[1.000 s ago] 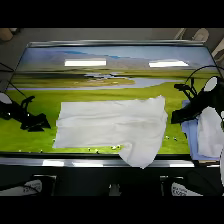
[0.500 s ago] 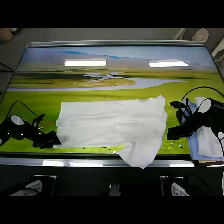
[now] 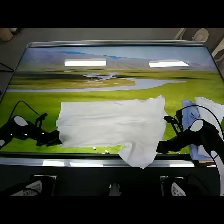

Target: Fold the shirts.

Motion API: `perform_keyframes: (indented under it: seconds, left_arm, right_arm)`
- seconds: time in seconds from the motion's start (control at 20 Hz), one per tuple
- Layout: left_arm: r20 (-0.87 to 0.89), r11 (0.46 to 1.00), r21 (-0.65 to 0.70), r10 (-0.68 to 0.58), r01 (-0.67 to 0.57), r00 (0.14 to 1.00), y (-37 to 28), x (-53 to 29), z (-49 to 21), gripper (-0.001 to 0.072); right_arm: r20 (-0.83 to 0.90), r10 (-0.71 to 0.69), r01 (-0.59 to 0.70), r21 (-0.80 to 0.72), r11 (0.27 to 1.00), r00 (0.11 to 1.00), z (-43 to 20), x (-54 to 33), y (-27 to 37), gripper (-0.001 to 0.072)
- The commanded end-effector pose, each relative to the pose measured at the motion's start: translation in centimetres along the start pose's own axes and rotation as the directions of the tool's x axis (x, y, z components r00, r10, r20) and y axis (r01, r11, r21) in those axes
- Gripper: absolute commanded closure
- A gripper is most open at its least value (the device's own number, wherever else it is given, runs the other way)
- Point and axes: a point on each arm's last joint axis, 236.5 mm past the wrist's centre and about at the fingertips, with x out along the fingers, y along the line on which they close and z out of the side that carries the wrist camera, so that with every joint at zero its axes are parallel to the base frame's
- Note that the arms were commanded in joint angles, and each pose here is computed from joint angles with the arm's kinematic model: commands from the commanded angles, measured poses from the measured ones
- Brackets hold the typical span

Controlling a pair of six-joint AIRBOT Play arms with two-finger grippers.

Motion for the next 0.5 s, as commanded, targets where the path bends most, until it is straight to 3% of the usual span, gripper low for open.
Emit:
perform_keyframes:
  seconds: [0.0, 0.15, 0.25, 0.45]
  left_arm:
    - [-0.005, 1.0, 0.004, 0.003, -0.003, 1.0, 0.0, 0.0, -0.1, 0.0681]
    - [-0.017, 1.0, 0.015, 0.001, 0.0, 1.0, 0.0, 0.0, -0.4, 0.0681]
    - [-0.009, 1.0, 0.016, 0.002, -0.002, 1.0, 0.0, 0.0, -0.2, 0.0681]
    - [0.064, 0.996, 0.091, -0.001, -0.005, 0.998, -0.9, -2.0, 1.5, 0.0683]
  right_arm:
    - [0.076, 0.052, -0.055, 0.044, 0.997, 0.996, 0.3, 2.1, 1.1, 0.0253]
    - [0.144, 0.066, -0.077, 0.071, 0.994, 0.987, 1.6, 2.5, 1.3, 0.042]
    - [0.173, 0.046, -0.06, 0.082, 0.995, 0.984, 2.3, 2.4, 0.9, 0.0683]
    - [0.22, 0.038, -0.021, -0.08, 0.997, 0.975, 4.1, -0.4, 1.4, 0.0692]
